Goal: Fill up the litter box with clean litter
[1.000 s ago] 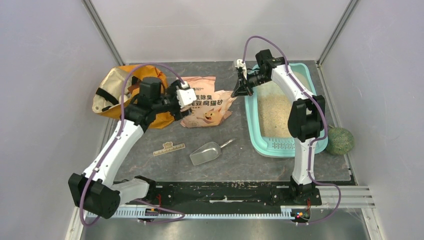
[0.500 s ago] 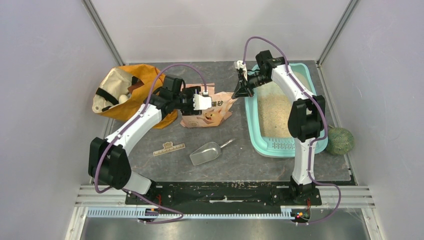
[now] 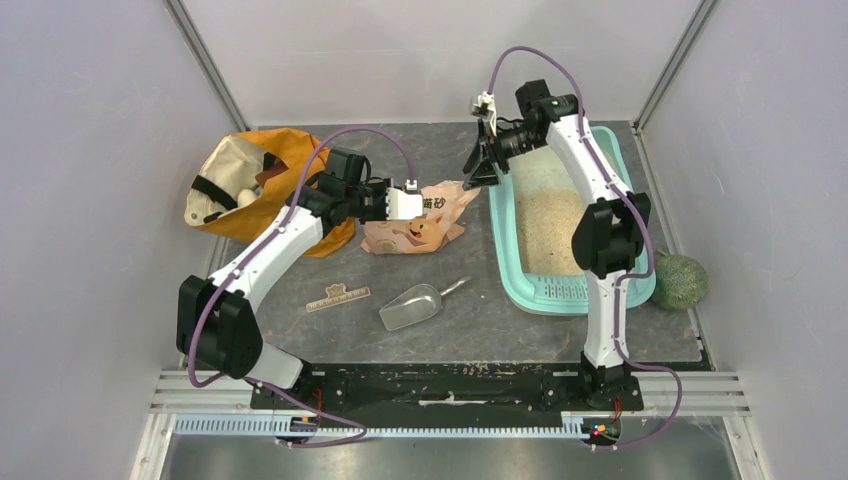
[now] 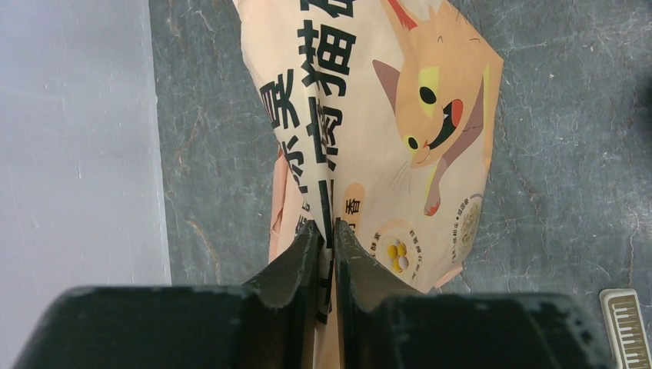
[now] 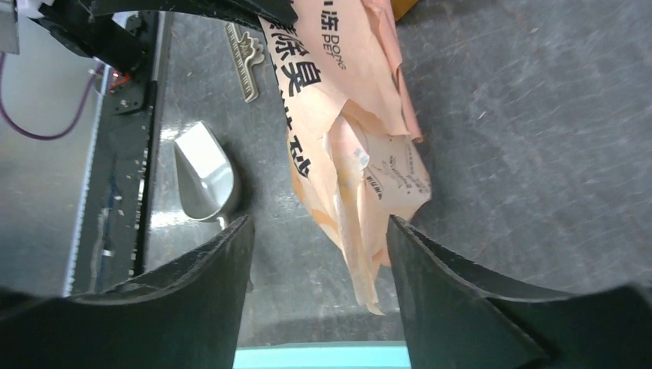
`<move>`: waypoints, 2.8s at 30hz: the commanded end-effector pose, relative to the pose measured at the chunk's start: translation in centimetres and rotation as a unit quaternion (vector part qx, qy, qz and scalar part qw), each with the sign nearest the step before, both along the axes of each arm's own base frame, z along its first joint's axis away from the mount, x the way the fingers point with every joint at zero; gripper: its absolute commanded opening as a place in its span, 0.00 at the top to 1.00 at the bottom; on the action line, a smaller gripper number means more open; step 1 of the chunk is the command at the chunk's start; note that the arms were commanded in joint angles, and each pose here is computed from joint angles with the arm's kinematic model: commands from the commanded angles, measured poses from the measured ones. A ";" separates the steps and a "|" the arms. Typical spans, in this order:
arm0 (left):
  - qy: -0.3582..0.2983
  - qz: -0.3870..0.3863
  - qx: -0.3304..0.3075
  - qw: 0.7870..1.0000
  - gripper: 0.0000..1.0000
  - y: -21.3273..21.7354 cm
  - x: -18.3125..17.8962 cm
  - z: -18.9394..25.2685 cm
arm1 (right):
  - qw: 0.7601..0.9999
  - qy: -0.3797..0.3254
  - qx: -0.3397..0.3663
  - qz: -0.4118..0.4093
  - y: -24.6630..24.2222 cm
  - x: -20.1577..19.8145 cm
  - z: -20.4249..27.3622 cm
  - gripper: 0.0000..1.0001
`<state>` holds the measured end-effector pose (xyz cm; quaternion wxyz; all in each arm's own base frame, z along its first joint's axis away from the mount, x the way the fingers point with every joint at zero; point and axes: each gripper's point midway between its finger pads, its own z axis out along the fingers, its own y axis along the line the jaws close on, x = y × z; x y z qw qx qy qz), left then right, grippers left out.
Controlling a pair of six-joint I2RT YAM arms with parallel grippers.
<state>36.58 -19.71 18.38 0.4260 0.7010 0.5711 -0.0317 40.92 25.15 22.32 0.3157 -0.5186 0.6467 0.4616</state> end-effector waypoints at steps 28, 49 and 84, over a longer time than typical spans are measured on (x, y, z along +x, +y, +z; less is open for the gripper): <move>-0.043 -0.011 0.019 0.999 0.35 -1.2 2.7 0.3 | 0.980 0.200 -0.010 0.007 4.4 -2.3 -3.6 1.00; -0.059 0.084 -0.012 0.995 0.98 2.6 0.1 0.4 | 0.933 0.308 0.013 -0.185 0.0 2.4 -1.6 0.11; -0.050 0.023 -0.025 0.998 0.98 1.9 0.3 1.2 | 0.984 0.018 -0.063 -0.168 -1.5 4.5 -0.1 0.33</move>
